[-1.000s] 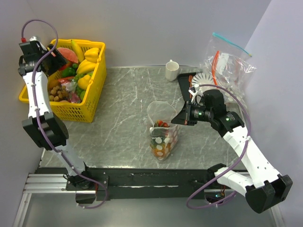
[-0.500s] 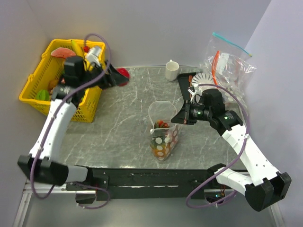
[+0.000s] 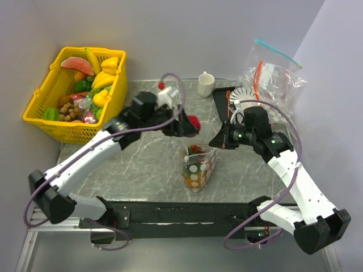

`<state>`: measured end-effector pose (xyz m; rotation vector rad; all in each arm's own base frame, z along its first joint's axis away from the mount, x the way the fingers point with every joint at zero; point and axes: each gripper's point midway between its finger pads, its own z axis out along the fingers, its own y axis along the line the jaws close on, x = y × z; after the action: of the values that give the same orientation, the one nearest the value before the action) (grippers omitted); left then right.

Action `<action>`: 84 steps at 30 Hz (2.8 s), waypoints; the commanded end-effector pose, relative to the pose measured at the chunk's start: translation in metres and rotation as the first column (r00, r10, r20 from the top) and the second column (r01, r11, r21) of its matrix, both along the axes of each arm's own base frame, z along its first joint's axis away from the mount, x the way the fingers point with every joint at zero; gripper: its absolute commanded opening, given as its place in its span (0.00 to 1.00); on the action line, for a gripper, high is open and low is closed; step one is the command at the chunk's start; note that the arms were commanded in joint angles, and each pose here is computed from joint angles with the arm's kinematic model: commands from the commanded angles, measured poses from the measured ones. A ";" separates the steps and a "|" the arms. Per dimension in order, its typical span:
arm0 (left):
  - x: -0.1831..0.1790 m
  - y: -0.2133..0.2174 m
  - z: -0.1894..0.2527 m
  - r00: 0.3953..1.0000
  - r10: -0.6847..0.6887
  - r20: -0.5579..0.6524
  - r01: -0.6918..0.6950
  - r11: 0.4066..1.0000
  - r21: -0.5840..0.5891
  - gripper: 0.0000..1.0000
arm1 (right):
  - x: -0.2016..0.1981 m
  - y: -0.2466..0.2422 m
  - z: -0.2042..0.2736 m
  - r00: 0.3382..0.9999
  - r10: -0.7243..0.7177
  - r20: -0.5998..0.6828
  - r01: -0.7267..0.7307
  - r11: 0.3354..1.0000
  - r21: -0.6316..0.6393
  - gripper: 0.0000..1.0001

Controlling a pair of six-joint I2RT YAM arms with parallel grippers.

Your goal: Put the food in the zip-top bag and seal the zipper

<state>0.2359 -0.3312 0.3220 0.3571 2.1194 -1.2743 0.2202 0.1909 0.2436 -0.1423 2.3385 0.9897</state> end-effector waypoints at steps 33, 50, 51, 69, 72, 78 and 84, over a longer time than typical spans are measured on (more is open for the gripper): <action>0.025 0.005 -0.021 0.956 0.251 0.150 -0.290 0.877 0.384 0.96 | -0.007 0.006 0.017 0.993 0.043 0.112 -0.052 0.996 0.077 0.00; 0.081 0.030 -0.098 0.933 0.353 0.072 -0.341 0.800 0.493 0.75 | -0.008 0.004 0.019 0.994 0.033 0.102 -0.040 0.997 0.073 0.00; 0.081 0.030 -0.104 0.934 0.353 0.062 -0.335 0.801 0.496 0.73 | -0.009 0.004 0.019 0.994 0.034 0.103 -0.042 0.997 0.070 0.00; 0.015 0.001 0.015 0.960 0.229 0.162 -0.263 0.935 0.238 0.01 | -0.001 -0.015 -0.012 0.996 -0.071 0.053 0.073 0.997 -0.031 0.00; -0.001 0.002 0.019 0.967 0.202 0.152 -0.230 0.953 0.197 0.01 | 0.000 -0.016 -0.008 0.995 -0.082 0.061 0.083 0.996 -0.019 0.00; -0.009 0.006 -0.005 0.973 0.185 0.135 -0.210 0.957 0.203 0.01 | 0.003 -0.018 0.032 0.988 -0.088 0.127 0.090 0.996 -0.014 0.00; -0.002 0.012 -0.033 0.971 0.197 0.132 -0.226 0.940 0.255 0.01 | 0.002 -0.014 0.026 0.991 -0.086 0.103 0.086 0.996 0.011 0.00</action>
<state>0.2268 -0.3151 0.2897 0.3037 2.2089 -0.8060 0.2196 0.1763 0.2640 -0.0972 2.2644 0.9119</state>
